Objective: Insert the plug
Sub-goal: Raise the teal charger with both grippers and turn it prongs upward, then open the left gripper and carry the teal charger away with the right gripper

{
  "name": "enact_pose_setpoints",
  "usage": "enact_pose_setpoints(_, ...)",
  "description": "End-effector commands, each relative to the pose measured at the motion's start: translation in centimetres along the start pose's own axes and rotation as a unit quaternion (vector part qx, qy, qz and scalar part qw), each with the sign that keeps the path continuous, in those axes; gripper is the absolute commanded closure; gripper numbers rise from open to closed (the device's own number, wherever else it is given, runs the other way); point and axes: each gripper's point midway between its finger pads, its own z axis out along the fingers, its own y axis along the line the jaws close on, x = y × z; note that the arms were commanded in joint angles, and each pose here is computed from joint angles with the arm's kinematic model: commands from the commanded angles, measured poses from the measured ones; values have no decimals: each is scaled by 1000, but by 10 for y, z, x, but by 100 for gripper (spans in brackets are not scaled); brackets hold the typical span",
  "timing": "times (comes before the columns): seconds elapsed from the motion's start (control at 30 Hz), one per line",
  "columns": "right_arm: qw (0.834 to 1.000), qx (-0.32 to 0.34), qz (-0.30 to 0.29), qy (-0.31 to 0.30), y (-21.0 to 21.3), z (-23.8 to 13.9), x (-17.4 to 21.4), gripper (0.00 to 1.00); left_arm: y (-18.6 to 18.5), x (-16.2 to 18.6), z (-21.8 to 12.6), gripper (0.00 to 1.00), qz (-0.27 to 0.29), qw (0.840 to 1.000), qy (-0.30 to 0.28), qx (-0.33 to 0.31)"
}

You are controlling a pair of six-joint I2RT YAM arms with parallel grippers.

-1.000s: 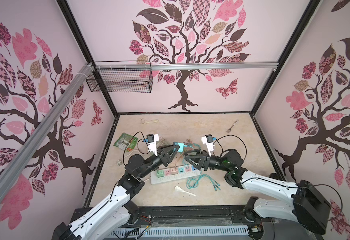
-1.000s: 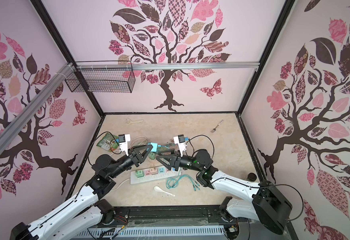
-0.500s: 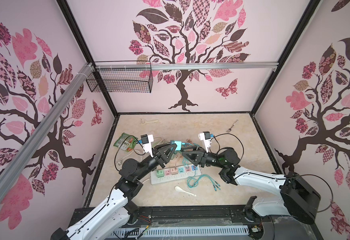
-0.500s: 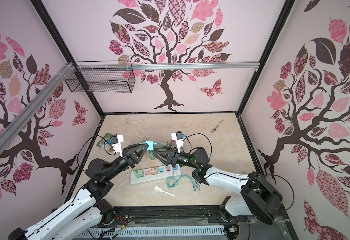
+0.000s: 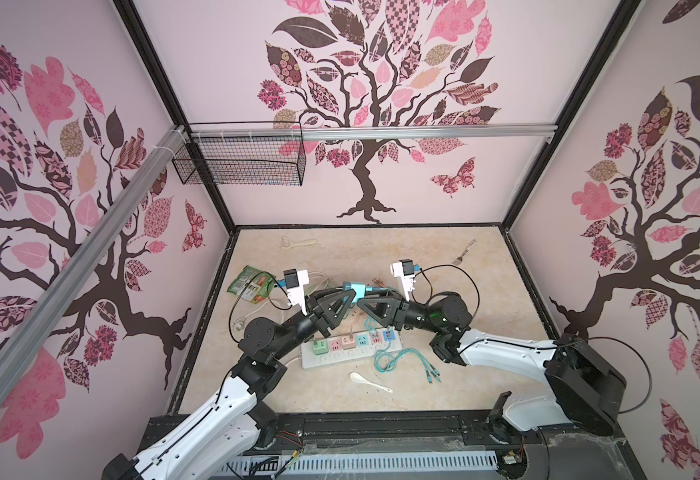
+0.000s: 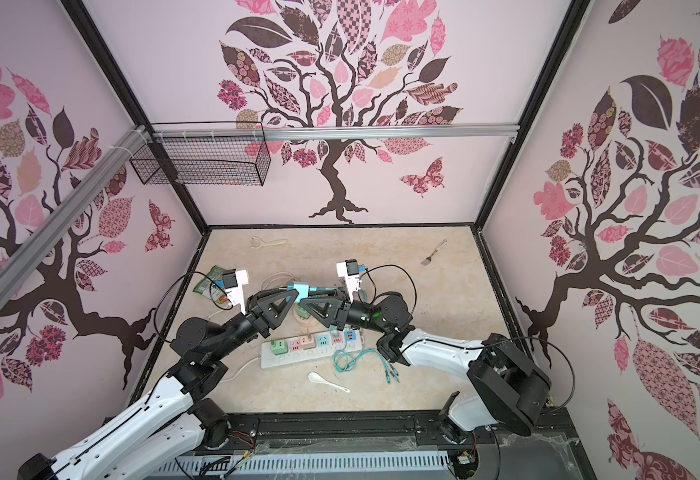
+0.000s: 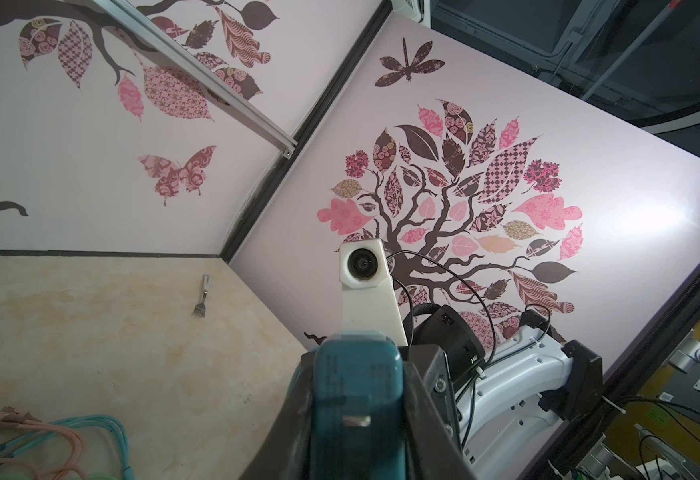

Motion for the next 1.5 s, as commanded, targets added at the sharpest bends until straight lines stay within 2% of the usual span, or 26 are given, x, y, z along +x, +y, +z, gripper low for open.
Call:
enact_pose_setpoints(0.0, 999, -39, -21, -24, 22, 12, -17, 49, -5, 4, -4, 100, 8, 1000, 1, 15)
enact_pose_setpoints(0.57, 997, -53, -34, -34, 29, 18, -24, 64, -7, 5, -9, 100, 7, 1000, 1, 15)
enact_pose_setpoints(0.87, 998, -37, -43, -27, 25, 18, -22, 78, -3, 6, -12, 99, 4, 1000, 10, -8)
enact_pose_setpoints(0.97, 998, -19, -46, -24, 21, 15, -20, 81, -2, 5, -15, 87, 9, 1000, 8, -15)
enact_pose_setpoints(1.17, 998, 23, -62, -6, 12, 10, -15, 87, -3, 4, -20, 51, 15, 1000, 10, -24)
enact_pose_setpoints(1.3, 996, 56, -71, 7, 6, 3, -10, 89, -2, 6, -23, 41, 22, 999, 26, -36)
enact_pose_setpoints(1.47, 992, 96, -83, 23, -2, -6, -6, 90, 0, 10, -30, 35, 24, 997, 41, -56)
